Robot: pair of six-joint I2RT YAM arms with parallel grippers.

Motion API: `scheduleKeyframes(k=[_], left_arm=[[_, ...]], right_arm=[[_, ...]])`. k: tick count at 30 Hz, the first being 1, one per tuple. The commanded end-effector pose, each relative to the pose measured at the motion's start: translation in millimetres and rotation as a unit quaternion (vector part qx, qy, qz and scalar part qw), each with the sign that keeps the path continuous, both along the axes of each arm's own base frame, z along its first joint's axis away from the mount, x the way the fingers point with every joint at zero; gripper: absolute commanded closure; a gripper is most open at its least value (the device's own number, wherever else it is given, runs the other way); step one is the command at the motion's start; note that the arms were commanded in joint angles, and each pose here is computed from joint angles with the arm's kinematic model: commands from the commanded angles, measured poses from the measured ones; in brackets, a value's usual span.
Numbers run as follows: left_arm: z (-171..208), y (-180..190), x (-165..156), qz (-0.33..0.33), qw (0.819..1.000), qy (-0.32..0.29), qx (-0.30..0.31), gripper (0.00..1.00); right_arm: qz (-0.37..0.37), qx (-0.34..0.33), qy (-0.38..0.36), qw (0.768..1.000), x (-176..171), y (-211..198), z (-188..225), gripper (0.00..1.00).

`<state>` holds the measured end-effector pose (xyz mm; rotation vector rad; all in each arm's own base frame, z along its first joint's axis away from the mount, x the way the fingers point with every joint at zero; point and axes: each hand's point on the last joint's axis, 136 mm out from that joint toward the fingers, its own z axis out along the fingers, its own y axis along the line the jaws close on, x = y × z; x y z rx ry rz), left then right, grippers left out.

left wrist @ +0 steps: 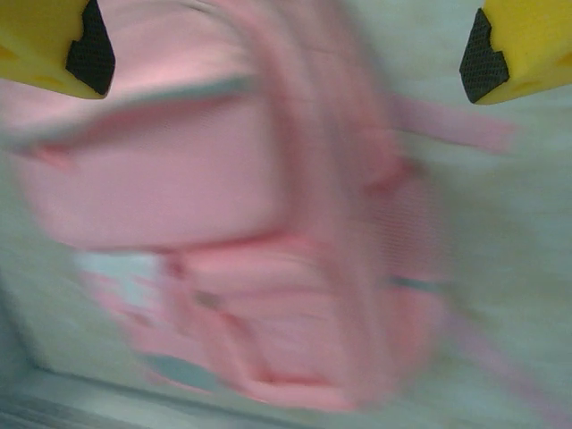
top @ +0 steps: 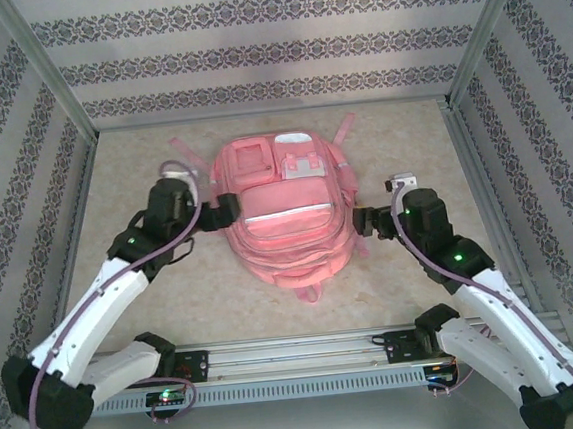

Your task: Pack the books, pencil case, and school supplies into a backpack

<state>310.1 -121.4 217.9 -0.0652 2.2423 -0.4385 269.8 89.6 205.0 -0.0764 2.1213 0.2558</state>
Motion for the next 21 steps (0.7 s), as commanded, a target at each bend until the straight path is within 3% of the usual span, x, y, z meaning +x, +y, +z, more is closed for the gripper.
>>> scheduleKeyframes(k=[1,4,7,10,12,16,18,21], left_arm=[[-58.4,81.6,11.5,0.107,0.984,0.015,0.138,0.0],[-90.2,104.1,14.1,0.118,0.976,0.004,0.181,0.0],[-90.6,104.0,28.2,0.089,0.973,-0.063,0.202,0.0],[-96.4,116.0,37.6,0.115,0.973,-0.123,0.155,0.0],[-101.3,118.8,41.2,0.113,0.969,-0.174,0.135,0.0],[-94.5,128.2,50.9,0.123,0.96,-0.215,0.129,0.0],[-96.2,131.4,57.0,0.116,0.96,-0.219,0.133,0.0],[-117.1,137.4,62.8,0.116,0.961,-0.223,0.118,0.0]], right_arm=[[-0.081,-0.049,-0.064,0.993,29.4,-31.2,-9.4,0.02],[-0.084,-0.082,-0.1,0.988,44.6,-45.2,-31.0,0.02],[-0.072,-0.074,-0.111,0.988,62.2,-54.7,-48.1,0.02],[-0.059,-0.089,-0.102,0.989,73.7,-66.1,-70.2,0.02],[-0.099,-0.08,-0.085,0.988,76.7,-90.3,-86.5,0.02],[-0.145,-0.038,-0.095,0.984,88.1,-113.1,-84.4,0.02],[-0.163,-0.007,-0.136,0.977,93.4,-115.6,-77.3,0.02],[-0.085,-0.012,-0.155,0.984,102.4,-93.4,-80.6,0.02]])
